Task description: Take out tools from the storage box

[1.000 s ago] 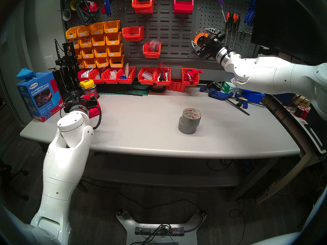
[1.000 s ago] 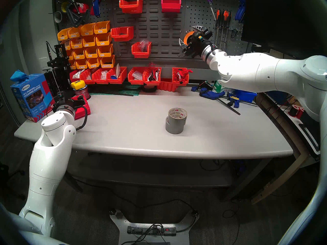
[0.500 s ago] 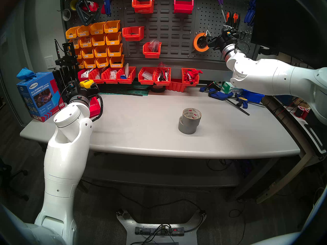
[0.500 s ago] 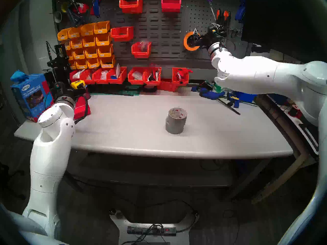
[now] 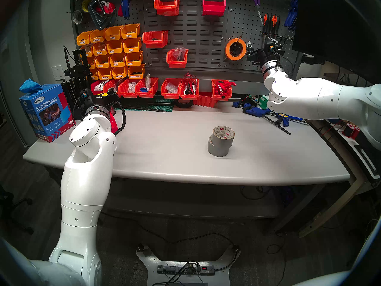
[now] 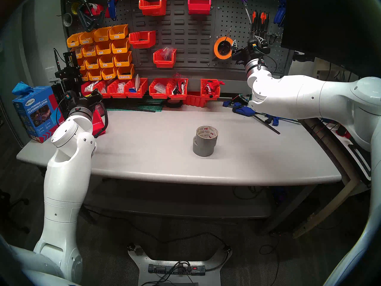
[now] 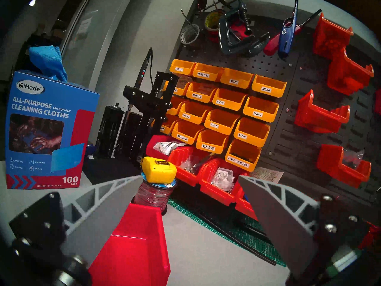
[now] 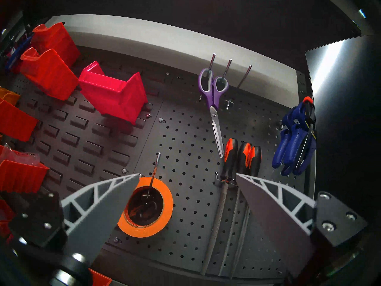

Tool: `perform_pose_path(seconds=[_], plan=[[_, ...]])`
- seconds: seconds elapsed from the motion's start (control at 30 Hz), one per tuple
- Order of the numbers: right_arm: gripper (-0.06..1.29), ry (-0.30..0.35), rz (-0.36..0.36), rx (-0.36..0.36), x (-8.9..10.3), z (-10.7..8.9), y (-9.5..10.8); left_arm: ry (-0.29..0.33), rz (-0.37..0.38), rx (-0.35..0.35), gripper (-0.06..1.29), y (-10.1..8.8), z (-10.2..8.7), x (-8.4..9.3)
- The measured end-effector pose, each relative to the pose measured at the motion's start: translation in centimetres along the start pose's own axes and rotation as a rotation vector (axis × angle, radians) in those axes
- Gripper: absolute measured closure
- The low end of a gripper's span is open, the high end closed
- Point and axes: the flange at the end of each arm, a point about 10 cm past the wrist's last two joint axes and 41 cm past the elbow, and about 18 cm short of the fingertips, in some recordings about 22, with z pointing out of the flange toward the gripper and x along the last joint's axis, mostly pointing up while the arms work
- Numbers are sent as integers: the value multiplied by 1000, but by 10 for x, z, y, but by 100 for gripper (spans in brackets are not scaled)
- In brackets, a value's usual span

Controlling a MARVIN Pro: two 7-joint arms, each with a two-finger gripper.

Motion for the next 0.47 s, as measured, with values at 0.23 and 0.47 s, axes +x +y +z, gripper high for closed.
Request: perform_pose_path(seconds=[0.23, 0.47], plan=[[2, 26, -107, 26, -13, -14, 4, 40, -55, 27, -2, 5, 0, -9], [2, 61, -174, 32, -16, -20, 8, 66, -80, 33, -2, 9, -1, -10]])
